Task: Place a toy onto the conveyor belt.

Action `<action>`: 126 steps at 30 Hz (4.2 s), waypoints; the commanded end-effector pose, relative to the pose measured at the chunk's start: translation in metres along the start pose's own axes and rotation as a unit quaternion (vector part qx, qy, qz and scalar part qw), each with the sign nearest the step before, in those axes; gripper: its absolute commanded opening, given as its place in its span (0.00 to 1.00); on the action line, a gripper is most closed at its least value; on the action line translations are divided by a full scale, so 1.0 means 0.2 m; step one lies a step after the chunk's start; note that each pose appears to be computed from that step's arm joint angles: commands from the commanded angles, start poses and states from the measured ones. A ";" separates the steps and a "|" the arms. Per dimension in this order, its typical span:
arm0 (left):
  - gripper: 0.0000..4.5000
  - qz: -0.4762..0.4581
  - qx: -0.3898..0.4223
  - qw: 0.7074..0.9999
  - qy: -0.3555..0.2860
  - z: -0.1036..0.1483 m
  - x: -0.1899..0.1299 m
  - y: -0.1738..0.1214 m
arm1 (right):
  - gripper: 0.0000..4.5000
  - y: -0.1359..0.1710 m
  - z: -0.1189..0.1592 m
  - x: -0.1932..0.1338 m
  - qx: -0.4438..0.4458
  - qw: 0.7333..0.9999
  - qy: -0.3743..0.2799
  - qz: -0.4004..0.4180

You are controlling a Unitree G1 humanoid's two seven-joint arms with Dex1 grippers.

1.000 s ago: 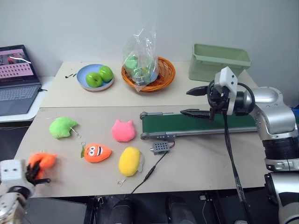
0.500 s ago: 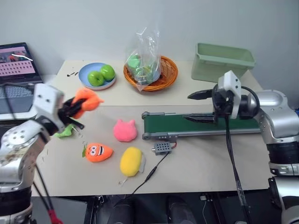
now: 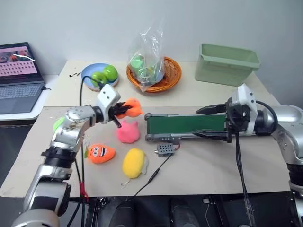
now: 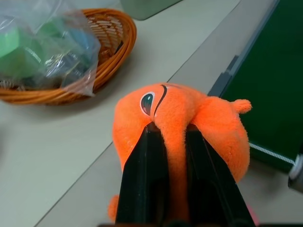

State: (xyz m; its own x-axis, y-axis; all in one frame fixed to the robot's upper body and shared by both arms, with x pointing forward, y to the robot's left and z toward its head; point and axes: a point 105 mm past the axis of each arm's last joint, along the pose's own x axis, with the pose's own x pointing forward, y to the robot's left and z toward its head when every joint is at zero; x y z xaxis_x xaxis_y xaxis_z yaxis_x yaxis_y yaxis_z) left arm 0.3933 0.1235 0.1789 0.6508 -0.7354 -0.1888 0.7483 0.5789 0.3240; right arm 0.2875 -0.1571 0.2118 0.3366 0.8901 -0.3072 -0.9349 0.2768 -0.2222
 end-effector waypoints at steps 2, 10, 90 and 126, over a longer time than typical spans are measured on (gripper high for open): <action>0.07 -0.056 0.051 0.997 -0.023 0.11 0.16 -0.12 | 1.00 0.01 0.07 -0.03 -0.020 1.000 -0.010 -0.016; 0.07 -0.141 0.073 0.987 -0.032 0.16 0.28 -0.30 | 1.00 0.02 0.09 -0.02 -0.018 0.999 -0.011 -0.036; 0.97 0.109 -0.070 0.987 -0.095 0.32 -0.57 -0.07 | 1.00 -0.30 0.19 0.01 -0.049 0.993 -0.077 -0.069; 0.97 0.031 -0.079 0.994 -0.070 0.30 -0.54 -0.19 | 1.00 -0.30 0.18 0.01 -0.056 0.995 -0.065 -0.059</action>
State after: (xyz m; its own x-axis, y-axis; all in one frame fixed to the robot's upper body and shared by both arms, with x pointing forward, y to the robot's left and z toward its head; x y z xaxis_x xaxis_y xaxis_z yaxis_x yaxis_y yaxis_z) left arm 0.2913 0.1562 0.2311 0.6760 -0.7340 -0.0657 0.7345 0.6639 0.1404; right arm 0.3419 -0.1586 0.2429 0.4133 0.8903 -0.1914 -0.8868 0.3458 -0.3065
